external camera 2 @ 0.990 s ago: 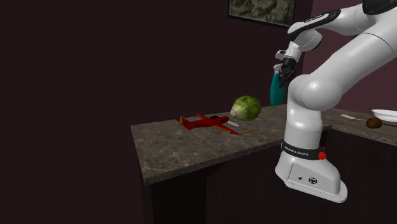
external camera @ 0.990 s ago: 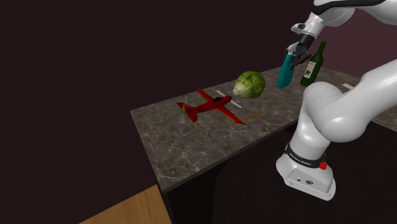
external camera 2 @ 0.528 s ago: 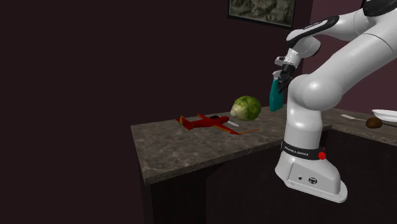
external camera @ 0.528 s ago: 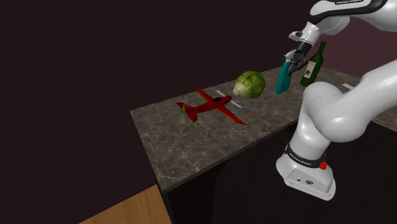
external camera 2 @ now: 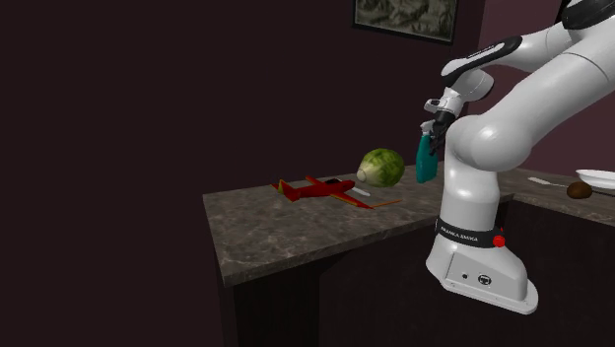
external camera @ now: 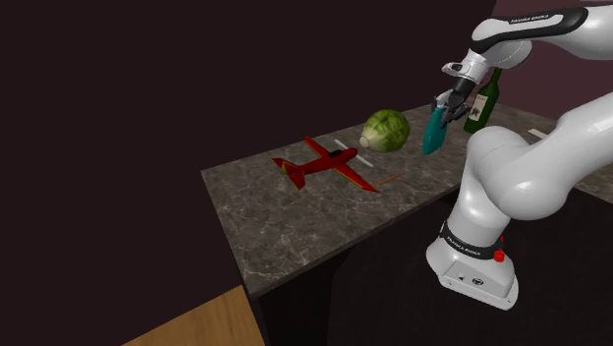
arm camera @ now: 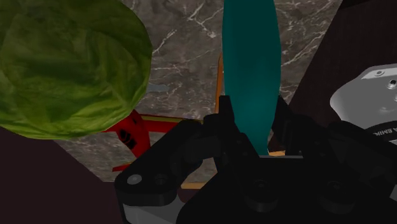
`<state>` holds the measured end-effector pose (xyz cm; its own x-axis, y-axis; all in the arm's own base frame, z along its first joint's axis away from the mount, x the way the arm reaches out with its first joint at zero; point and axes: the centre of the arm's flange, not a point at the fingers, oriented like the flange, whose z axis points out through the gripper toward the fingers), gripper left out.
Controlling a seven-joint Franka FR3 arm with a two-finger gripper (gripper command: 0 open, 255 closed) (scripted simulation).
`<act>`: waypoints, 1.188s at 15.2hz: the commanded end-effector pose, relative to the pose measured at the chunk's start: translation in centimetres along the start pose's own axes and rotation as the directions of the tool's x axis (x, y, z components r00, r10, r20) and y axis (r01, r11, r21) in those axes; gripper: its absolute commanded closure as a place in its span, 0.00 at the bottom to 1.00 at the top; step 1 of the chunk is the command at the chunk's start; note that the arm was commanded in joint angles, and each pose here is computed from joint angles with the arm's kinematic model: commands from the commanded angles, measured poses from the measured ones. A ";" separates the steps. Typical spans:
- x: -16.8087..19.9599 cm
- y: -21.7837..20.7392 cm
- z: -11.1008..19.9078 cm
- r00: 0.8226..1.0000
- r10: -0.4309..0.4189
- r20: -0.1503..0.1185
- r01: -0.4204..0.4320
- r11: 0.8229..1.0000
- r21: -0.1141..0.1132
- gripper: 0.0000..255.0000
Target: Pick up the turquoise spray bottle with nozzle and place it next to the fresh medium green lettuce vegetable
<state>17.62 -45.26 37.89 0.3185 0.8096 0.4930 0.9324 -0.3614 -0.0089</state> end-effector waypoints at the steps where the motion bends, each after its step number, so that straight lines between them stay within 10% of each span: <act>1: -0.6 -0.1 0.9 1.000 0.000 0.000 0.000 1.000 0.000 1.00; 18: -3.4 0.0 5.9 1.000 0.000 0.000 0.000 1.000 0.000 1.00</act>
<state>17.55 -45.44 31.37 0.3189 0.8111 0.4903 0.9315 -0.3636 -0.0044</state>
